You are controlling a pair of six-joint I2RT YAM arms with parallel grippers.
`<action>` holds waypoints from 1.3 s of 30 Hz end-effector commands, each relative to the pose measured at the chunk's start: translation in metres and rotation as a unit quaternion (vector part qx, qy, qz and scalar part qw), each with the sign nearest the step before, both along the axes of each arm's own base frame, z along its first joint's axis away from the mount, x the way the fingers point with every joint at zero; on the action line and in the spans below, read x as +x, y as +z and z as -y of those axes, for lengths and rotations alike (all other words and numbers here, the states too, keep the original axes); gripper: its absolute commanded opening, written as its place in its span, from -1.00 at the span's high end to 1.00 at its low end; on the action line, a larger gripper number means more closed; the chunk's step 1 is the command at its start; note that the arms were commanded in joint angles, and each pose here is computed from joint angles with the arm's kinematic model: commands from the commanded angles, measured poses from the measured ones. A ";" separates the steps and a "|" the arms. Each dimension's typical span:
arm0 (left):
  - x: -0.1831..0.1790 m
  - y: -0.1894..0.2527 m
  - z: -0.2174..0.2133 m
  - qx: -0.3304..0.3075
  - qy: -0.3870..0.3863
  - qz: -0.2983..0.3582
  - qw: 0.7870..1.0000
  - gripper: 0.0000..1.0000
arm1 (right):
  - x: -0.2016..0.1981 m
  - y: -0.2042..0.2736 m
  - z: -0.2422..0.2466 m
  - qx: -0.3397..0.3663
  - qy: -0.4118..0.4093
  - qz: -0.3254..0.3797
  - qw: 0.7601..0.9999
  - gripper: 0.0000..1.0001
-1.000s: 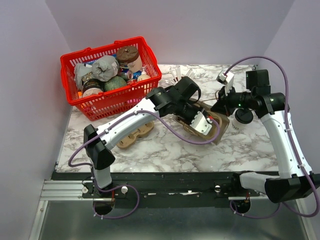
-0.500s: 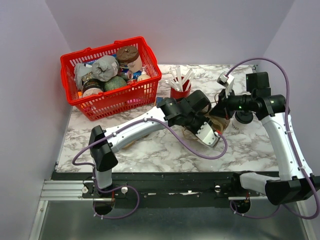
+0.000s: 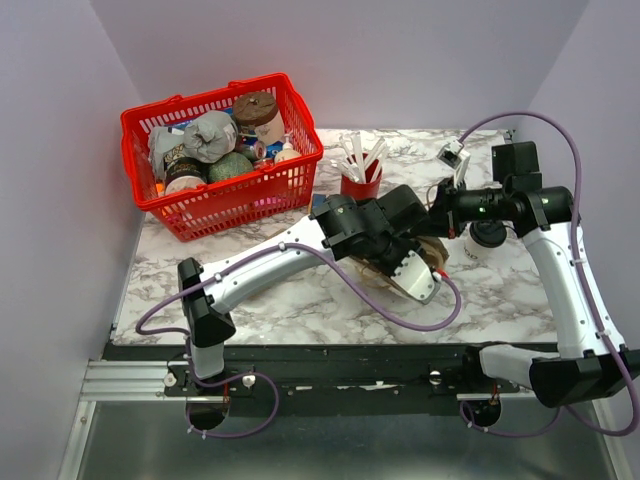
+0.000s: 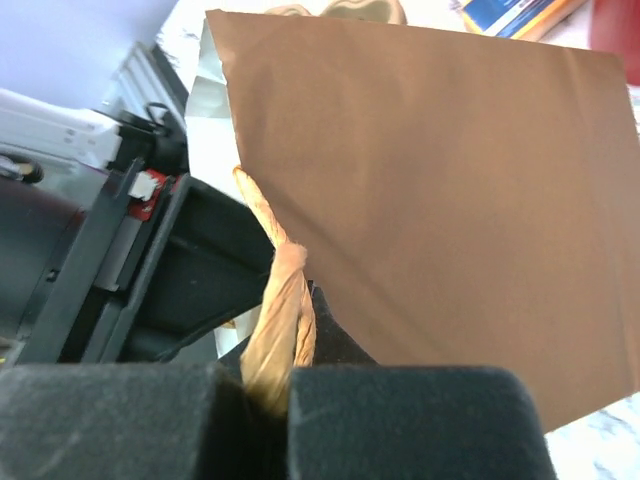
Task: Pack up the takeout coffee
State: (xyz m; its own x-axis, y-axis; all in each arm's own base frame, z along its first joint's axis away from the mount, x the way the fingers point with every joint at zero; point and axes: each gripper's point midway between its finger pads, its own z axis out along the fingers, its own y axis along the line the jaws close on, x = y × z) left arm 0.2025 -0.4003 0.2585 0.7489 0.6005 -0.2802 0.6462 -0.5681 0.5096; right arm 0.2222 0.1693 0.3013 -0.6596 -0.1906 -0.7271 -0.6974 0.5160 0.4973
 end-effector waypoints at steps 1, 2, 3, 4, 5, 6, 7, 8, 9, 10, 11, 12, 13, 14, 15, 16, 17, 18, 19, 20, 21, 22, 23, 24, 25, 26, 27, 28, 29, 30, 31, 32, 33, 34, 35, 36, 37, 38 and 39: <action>-0.012 0.014 -0.007 0.013 0.001 -0.040 0.999 1.00 | -0.001 0.008 -0.009 0.026 0.003 -0.059 0.998 0.99; -0.010 0.012 -0.008 0.020 0.004 -0.050 0.999 1.00 | 0.006 0.004 -0.007 0.014 -0.004 -0.055 0.998 0.99; -0.013 0.017 -0.009 0.019 0.000 -0.063 0.998 1.00 | 0.012 0.006 -0.005 0.007 -0.008 -0.045 0.999 0.99; -0.012 0.009 -0.006 0.029 0.000 -0.073 0.997 1.00 | 0.022 -0.001 -0.004 -0.004 -0.015 -0.052 0.999 0.99; -0.010 0.009 -0.006 0.028 0.002 -0.076 0.997 1.00 | 0.027 -0.005 -0.003 -0.012 -0.021 -0.053 0.998 0.99; -0.005 0.006 -0.005 0.026 0.005 -0.078 0.997 1.00 | 0.033 -0.002 -0.003 -0.011 -0.019 -0.048 0.999 0.99; -0.002 0.006 -0.005 0.024 0.006 -0.076 0.997 1.00 | 0.037 -0.004 -0.004 -0.009 -0.015 -0.054 0.998 0.99; 0.002 0.005 -0.004 0.021 0.008 -0.072 0.997 1.00 | 0.040 -0.003 -0.005 -0.006 -0.011 -0.053 0.998 0.99; 0.008 0.002 -0.004 0.021 0.011 -0.069 0.997 1.00 | 0.042 -0.004 -0.006 -0.007 -0.008 -0.053 0.999 0.99; 0.013 -0.001 -0.005 0.028 0.014 -0.060 0.998 1.00 | 0.044 -0.003 -0.005 -0.007 -0.008 -0.049 0.999 0.99; 0.017 -0.005 -0.006 0.035 0.016 -0.054 0.998 1.00 | 0.047 -0.007 -0.005 -0.010 -0.009 -0.055 0.998 0.99; 0.020 -0.006 -0.007 0.038 0.019 -0.050 0.998 1.00 | 0.047 -0.008 -0.005 -0.013 -0.006 -0.053 0.998 0.99; 0.023 -0.010 -0.006 0.046 0.021 -0.046 0.998 1.00 | 0.047 -0.010 -0.005 -0.014 -0.006 -0.056 0.998 0.99; 0.027 -0.011 -0.007 0.051 0.022 -0.039 0.998 1.00 | 0.049 -0.012 -0.004 -0.018 -0.007 -0.056 0.998 0.99; 0.030 -0.010 -0.007 0.049 0.026 -0.034 0.998 1.00 | 0.049 -0.014 -0.003 -0.022 -0.004 -0.056 0.998 0.99; 0.032 -0.011 -0.008 0.051 0.030 -0.030 0.998 1.00 | 0.049 -0.016 -0.002 -0.026 -0.005 -0.054 0.998 0.99; 0.037 -0.012 -0.010 0.056 0.037 -0.021 0.998 1.00 | 0.050 -0.019 -0.002 -0.030 -0.005 -0.057 0.998 0.99; 0.040 -0.015 -0.012 0.062 0.042 -0.017 0.997 1.00 | 0.050 -0.021 -0.001 -0.033 -0.003 -0.057 0.998 0.99; 0.042 -0.018 -0.013 0.067 0.046 -0.012 0.997 1.00 | 0.051 -0.023 -0.001 -0.035 -0.004 -0.060 0.998 0.99; 0.045 -0.020 -0.014 0.072 0.052 -0.007 0.996 1.00 | 0.050 -0.023 -0.001 -0.032 -0.002 -0.063 0.997 0.99; 0.049 -0.026 -0.017 0.085 0.059 0.002 0.995 1.00 | 0.050 -0.022 -0.002 -0.028 -0.001 -0.066 0.997 0.99; 0.054 -0.030 -0.021 0.097 0.066 0.010 0.993 1.00 | 0.050 -0.019 -0.002 -0.023 -0.002 -0.068 0.997 0.99; 0.054 -0.030 -0.022 0.098 0.068 0.012 0.993 1.00 | 0.048 -0.015 -0.003 -0.014 0.000 -0.071 0.997 0.99; 0.056 -0.027 -0.022 0.092 0.079 0.010 0.993 1.00 | 0.048 -0.013 -0.002 -0.009 -0.004 -0.074 0.997 0.99; 0.055 -0.025 -0.022 0.089 0.083 0.006 0.993 1.00 | 0.047 -0.014 0.000 -0.010 -0.007 -0.077 0.997 0.99; 0.055 -0.025 -0.023 0.086 0.087 0.003 0.992 1.00 | 0.047 -0.016 0.001 -0.011 -0.008 -0.078 0.997 0.99; 0.058 -0.021 -0.025 0.080 0.093 0.000 0.992 1.00 | 0.049 -0.021 0.004 -0.016 -0.011 -0.079 0.997 0.99; 0.059 -0.018 -0.027 0.075 0.098 -0.005 0.992 1.00 | 0.049 -0.024 0.005 -0.019 -0.011 -0.081 0.997 0.99; 0.058 -0.019 -0.026 0.069 0.095 -0.013 0.993 1.00 | 0.050 -0.027 0.006 -0.019 -0.012 -0.085 0.996 0.99; 0.060 -0.021 -0.027 0.071 0.098 -0.014 0.993 1.00 | 0.051 -0.027 0.007 -0.020 -0.013 -0.084 0.996 0.99; 0.061 -0.022 -0.027 0.071 0.097 -0.014 0.993 1.00 | 0.050 -0.027 0.007 -0.021 -0.012 -0.083 0.996 0.99; 0.061 -0.021 -0.026 0.070 0.096 -0.014 0.993 1.00 | 0.051 -0.027 0.007 -0.021 -0.012 -0.082 0.996 0.99; 0.061 -0.020 -0.024 0.065 0.095 -0.012 0.993 1.00 | 0.052 -0.029 0.007 -0.025 -0.013 -0.082 0.996 0.99; 0.063 -0.016 -0.022 0.057 0.096 -0.008 0.994 1.00 | 0.052 -0.028 0.008 -0.026 -0.014 -0.080 0.996 0.99; 0.063 -0.013 -0.022 0.053 0.096 -0.008 0.994 1.00 | 0.052 -0.028 0.008 -0.026 -0.014 -0.079 0.996 0.99; 0.064 -0.011 -0.024 0.051 0.096 -0.008 0.994 1.00 | 0.052 -0.028 0.009 -0.027 -0.013 -0.077 0.997 0.99; 0.066 -0.007 -0.026 0.047 0.100 -0.007 0.994 1.00 | 0.052 -0.029 0.010 -0.028 -0.014 -0.078 0.996 0.99; 0.066 -0.005 -0.027 0.041 0.101 -0.013 0.994 1.00 | 0.051 -0.032 0.010 -0.029 -0.012 -0.081 0.996 0.99; 0.064 -0.002 -0.029 0.037 0.100 -0.016 0.994 1.00 | 0.051 -0.033 0.011 -0.030 -0.014 -0.083 0.996 0.99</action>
